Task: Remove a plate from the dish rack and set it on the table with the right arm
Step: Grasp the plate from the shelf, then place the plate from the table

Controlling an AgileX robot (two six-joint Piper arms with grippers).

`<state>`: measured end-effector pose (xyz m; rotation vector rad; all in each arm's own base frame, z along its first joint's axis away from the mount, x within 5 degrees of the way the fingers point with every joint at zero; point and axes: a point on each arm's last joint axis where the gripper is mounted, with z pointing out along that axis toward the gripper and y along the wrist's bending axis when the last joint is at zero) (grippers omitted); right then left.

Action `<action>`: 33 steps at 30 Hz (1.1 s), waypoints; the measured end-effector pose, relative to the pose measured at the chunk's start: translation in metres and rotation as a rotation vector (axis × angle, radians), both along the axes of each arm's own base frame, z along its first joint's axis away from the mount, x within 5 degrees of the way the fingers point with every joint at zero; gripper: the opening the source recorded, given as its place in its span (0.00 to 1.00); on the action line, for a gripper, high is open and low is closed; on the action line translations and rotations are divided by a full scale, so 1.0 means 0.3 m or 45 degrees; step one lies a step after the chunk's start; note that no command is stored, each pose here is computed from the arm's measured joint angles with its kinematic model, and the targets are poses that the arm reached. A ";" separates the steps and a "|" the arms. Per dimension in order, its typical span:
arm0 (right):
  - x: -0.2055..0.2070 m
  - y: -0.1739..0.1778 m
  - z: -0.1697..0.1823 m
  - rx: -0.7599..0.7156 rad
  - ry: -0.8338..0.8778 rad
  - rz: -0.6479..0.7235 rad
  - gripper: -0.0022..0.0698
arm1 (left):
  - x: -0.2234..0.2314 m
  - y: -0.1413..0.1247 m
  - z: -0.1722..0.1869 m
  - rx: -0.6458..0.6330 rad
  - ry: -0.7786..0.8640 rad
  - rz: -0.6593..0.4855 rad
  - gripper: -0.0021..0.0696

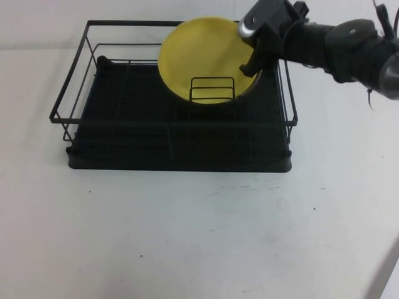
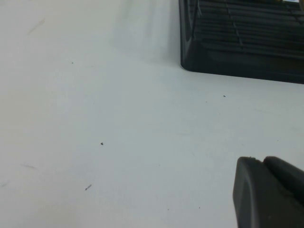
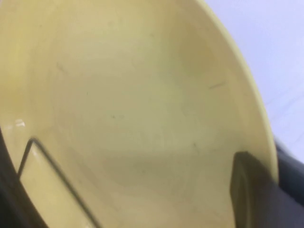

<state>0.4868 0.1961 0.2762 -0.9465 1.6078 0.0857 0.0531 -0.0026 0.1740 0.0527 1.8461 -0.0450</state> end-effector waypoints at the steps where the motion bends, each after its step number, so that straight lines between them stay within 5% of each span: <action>1: -0.007 -0.002 0.024 0.006 -0.017 0.000 0.05 | 0.000 0.000 0.000 0.000 0.000 0.000 0.02; 11: -0.160 -0.070 0.352 0.093 -0.083 0.026 0.04 | 0.000 0.000 0.000 0.000 0.000 0.000 0.02; 19: -0.406 -0.175 0.536 0.139 0.385 -0.085 0.04 | 0.000 0.000 0.000 0.000 0.000 0.000 0.02; 27: -0.552 -0.210 0.512 0.196 0.936 -0.212 0.04 | 0.000 0.000 0.000 0.000 0.000 0.000 0.02; 33: -0.631 -0.185 0.363 0.313 1.201 -0.213 0.04 | 0.000 0.000 0.000 0.000 0.000 0.000 0.02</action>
